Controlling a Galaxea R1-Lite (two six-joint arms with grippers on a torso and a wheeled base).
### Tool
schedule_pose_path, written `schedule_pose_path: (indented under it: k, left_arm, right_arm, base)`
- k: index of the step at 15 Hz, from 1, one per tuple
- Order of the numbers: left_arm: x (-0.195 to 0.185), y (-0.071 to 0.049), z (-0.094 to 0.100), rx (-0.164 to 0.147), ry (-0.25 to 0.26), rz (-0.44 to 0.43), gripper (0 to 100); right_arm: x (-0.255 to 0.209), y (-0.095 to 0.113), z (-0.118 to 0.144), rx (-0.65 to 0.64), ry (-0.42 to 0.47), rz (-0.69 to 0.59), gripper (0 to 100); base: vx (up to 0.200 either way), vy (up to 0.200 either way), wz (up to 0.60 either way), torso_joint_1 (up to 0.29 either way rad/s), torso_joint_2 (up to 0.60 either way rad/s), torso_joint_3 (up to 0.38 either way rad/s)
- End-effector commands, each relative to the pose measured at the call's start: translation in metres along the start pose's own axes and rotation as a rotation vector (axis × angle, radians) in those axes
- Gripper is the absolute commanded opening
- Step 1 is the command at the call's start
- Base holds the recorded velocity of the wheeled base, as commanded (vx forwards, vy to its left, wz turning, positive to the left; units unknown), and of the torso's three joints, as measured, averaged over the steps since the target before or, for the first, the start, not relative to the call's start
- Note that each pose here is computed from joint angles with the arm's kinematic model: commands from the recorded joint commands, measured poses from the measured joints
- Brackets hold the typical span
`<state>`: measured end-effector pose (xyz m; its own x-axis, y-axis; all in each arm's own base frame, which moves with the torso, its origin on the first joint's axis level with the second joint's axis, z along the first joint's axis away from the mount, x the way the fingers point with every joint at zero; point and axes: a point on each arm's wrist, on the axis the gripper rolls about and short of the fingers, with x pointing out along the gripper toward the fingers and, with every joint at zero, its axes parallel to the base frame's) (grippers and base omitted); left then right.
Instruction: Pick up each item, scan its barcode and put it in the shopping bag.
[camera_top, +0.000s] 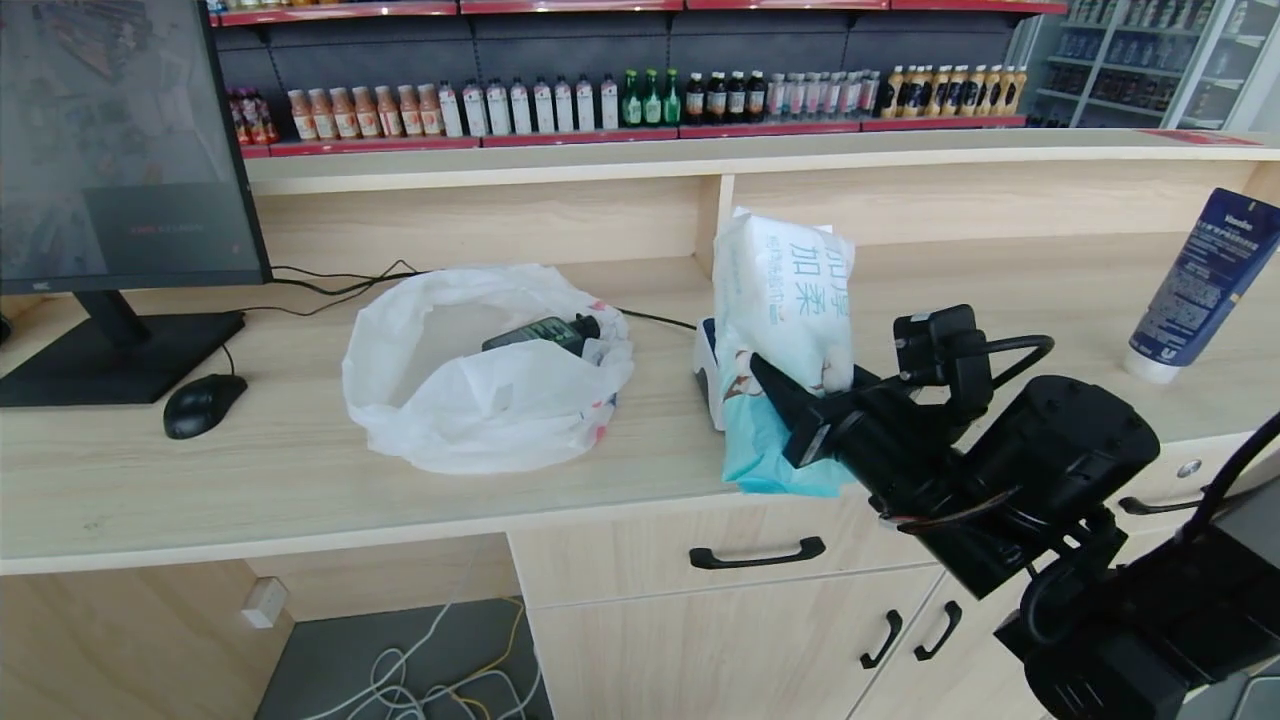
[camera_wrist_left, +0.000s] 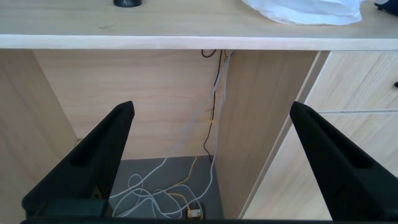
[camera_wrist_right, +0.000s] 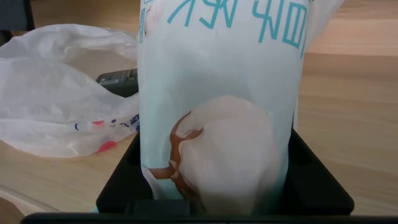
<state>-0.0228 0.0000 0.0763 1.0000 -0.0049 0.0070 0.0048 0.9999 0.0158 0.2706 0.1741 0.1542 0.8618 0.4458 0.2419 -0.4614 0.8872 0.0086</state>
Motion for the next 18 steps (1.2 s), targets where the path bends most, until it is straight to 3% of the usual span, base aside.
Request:
schedule_pose_path:
  k: [1, 5, 18]
  left_arm:
    - [0.000, 0.000, 0.000, 0.000, -0.001, 0.000, 100]
    - [0.000, 0.000, 0.000, -0.005, 0.001, 0.000, 100]
    - [0.000, 0.000, 0.000, -0.005, -0.002, 0.000, 100]
  right_arm:
    - [0.003, -0.012, -0.008, -0.012, 0.023, -0.037, 0]
    - [0.004, -0.012, -0.019, -0.018, 0.055, -0.037, 0]
    - [0.005, -0.012, -0.018, -0.012, 0.047, -0.037, 0]
  base:
    - [0.000, 0.000, 0.00, 0.000, 0.00, 0.000]
    - [0.000, 0.000, 0.00, 0.000, 0.00, 0.000]
    - [0.000, 0.000, 0.00, 0.000, 0.00, 0.000]
